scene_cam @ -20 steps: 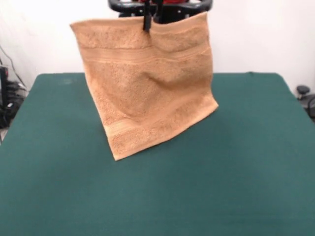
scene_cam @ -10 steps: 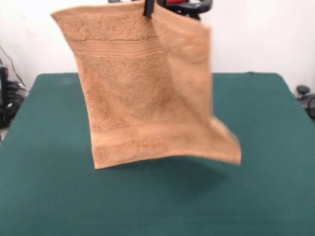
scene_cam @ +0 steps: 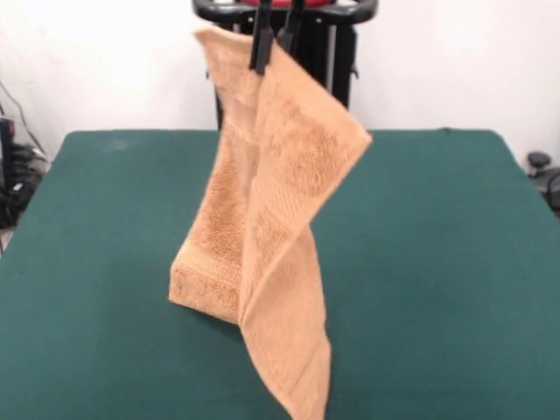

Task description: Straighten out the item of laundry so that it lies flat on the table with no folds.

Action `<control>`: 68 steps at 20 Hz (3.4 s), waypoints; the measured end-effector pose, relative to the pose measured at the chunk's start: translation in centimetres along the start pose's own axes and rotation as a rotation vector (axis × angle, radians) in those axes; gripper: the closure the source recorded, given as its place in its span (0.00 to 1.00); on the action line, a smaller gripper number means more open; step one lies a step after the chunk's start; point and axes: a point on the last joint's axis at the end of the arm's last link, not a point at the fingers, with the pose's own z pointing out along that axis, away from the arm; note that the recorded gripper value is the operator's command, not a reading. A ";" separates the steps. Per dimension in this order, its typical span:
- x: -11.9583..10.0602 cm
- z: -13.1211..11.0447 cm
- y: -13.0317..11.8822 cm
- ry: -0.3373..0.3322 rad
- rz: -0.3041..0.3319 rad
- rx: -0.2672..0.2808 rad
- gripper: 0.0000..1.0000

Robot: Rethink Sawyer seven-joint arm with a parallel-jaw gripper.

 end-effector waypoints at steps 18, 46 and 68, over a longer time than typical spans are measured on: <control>-1.0 5.4 2.9 -0.044 -0.030 -0.007 1.00; 15.7 13.0 10.4 0.074 -0.010 -0.131 1.00; 22.9 16.0 13.9 0.157 0.002 -0.222 1.00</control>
